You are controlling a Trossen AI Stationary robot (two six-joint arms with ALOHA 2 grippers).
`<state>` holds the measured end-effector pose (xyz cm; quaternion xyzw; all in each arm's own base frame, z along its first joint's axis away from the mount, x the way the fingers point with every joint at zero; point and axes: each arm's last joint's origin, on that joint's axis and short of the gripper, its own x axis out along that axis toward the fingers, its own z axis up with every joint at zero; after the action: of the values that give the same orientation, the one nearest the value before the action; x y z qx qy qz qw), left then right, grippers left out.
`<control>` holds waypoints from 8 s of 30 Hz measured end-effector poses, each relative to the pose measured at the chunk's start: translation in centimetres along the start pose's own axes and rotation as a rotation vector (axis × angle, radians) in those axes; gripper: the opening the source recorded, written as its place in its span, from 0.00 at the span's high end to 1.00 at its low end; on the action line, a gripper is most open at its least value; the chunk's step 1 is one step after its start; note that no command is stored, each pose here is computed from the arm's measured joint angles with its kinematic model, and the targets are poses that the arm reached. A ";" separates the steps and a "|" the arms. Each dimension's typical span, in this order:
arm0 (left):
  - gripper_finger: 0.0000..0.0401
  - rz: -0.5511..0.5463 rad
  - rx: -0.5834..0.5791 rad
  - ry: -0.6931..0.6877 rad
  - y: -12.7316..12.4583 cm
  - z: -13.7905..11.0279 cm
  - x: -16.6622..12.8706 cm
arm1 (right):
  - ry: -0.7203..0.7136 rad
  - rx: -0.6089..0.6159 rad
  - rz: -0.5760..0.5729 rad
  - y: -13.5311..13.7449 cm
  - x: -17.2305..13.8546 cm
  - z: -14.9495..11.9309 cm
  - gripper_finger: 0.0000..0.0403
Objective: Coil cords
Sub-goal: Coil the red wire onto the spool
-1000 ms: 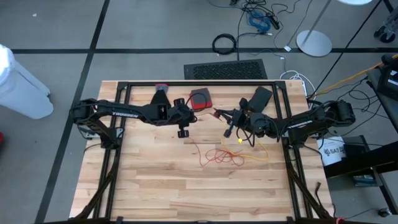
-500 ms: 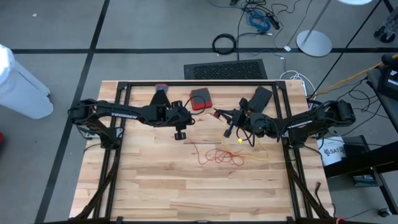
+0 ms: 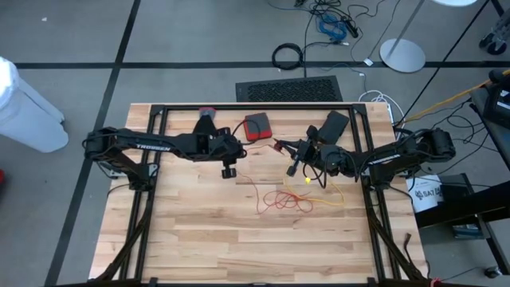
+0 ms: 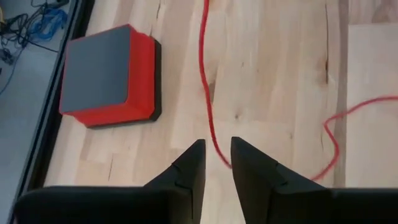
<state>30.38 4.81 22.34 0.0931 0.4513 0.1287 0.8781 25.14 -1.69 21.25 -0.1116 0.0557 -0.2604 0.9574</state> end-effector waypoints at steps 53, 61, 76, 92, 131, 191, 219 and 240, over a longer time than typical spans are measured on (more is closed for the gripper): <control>1.00 0.162 0.021 -0.109 -2.2 1.4 4.9 | -0.007 0.009 -0.001 0.0 0.0 0.1 1.00; 1.00 0.131 -0.008 -0.181 -3.7 1.5 8.1 | -0.011 0.020 -0.001 0.0 0.0 0.1 1.00; 0.83 0.261 0.094 -0.252 -5.2 3.1 0.7 | -0.005 0.021 -0.006 -0.1 0.0 0.0 1.00; 0.66 0.311 0.034 -0.120 -3.5 -0.6 3.5 | -0.009 0.028 -0.005 -0.1 0.0 0.1 1.00; 0.84 0.305 0.033 -0.189 -3.4 -0.6 5.8 | -0.005 0.024 -0.004 -0.1 0.0 0.0 1.00; 1.00 0.292 -0.067 -0.193 -2.7 -1.0 7.8 | -0.063 0.072 0.062 0.0 0.0 0.5 1.00; 1.00 0.231 -0.093 -0.421 -4.5 5.9 8.2 | -0.196 0.269 -0.075 0.7 3.2 -1.4 1.00; 1.00 0.255 -0.055 -0.428 -5.3 6.6 5.9 | -0.024 0.105 -0.164 1.6 5.1 -3.9 1.00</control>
<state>39.85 1.34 20.11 0.1506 0.2361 0.2278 0.9326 29.65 -3.63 16.86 -0.0685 0.0211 -0.3390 0.9380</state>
